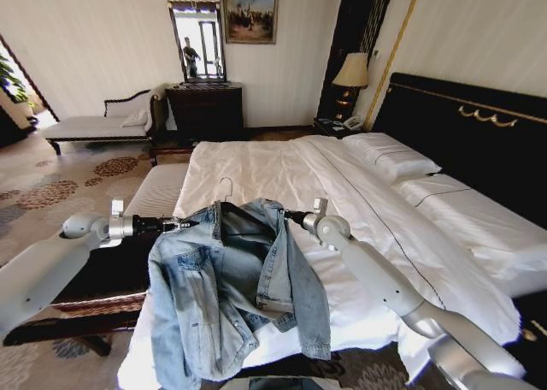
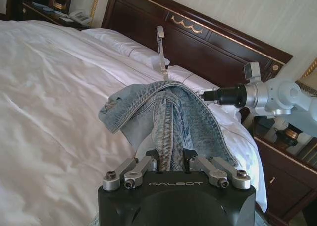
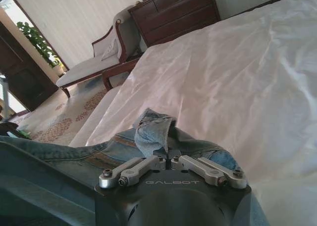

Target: Pick up the clothes from the bed and hang them on the clothes hanger.

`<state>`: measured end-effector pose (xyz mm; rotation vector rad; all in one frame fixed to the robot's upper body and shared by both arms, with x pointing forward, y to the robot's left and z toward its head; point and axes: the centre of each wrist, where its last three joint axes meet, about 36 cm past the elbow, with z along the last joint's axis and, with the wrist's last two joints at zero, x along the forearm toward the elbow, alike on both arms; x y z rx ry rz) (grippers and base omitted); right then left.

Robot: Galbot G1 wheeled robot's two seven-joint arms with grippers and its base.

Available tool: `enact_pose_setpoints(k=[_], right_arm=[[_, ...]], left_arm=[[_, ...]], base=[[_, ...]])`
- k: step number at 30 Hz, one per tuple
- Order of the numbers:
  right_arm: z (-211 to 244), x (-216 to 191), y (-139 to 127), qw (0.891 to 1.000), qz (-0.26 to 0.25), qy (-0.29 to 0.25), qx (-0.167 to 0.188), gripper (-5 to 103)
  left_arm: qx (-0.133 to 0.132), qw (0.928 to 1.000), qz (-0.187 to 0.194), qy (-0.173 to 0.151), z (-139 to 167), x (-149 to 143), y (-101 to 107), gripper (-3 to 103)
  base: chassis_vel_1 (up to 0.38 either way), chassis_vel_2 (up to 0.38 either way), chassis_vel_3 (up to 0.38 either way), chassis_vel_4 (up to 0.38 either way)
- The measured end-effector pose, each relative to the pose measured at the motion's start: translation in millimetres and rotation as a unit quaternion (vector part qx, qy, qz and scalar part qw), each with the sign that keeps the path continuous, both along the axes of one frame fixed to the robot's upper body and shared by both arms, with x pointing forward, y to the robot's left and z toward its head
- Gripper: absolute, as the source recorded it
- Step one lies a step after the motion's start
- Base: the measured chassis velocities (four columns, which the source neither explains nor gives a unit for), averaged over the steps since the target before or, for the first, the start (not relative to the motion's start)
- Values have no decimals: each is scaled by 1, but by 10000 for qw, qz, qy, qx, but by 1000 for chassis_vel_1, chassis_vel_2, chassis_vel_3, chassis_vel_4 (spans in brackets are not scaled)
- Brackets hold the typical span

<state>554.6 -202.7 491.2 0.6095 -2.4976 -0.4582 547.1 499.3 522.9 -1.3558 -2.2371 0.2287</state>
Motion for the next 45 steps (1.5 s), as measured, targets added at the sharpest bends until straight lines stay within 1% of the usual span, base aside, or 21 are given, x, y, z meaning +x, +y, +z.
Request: enact_pose_setpoints(k=[6, 10, 14, 20, 25, 29, 31, 34, 41, 43, 45], right_arm=[[18, -10, 5, 9998, 130, -83, 113, 0], [33, -21, 10, 9993, 249, -158, 225, 0], [50, -34, 17, 9982, 361, -188, 447, 0], [56, -41, 26, 9971, 418, -120, 619, 0], [63, -45, 30, 9959, 491, -136, 747, 0], [67, -50, 33, 9953, 554, -169, 773, 0], [69, -57, 37, 9946, 628, -170, 813, 0], [69, -65, 41, 9939, 711, -168, 831, 0], [68, -85, 47, 9924, 850, -145, 873, 0], [68, -86, 47, 9923, 859, -145, 877, 0], [68, -87, 50, 9920, 865, -146, 905, 0]], left_arm=[[7, 10000, -19, -17, -3, 1, -6, 22], [12, 9999, 73, -100, -9, 2, -7, 22], [-177, 9992, 208, -277, -16, 2, -12, 22], [-342, 9984, 190, -413, -14, 5, -22, 22], [-342, 9984, 147, -434, -12, 4, -26, 22], [-357, 9983, 97, -448, -12, 3, -31, 22], [-410, 9981, 111, -456, -14, 4, -38, 22], [-470, 9977, 154, -465, -16, 6, -42, 22], [-560, 9969, 218, -513, -13, 8, -45, 22], [-568, 9968, 203, -518, -13, 8, -47, 22], [-589, 9968, 129, -523, -13, 6, -53, 22]], base=[[0, 0, 0, 0], [0, 0, 0, 0], [0, 0, 0, 0], [0, 0, 0, 0], [0, 0, 0, 0], [0, 0, 0, 0], [0, 0, 0, 0], [0, 0, 0, 0], [0, 0, 0, 0], [0, 0, 0, 0], [0, 0, 0, 0]])
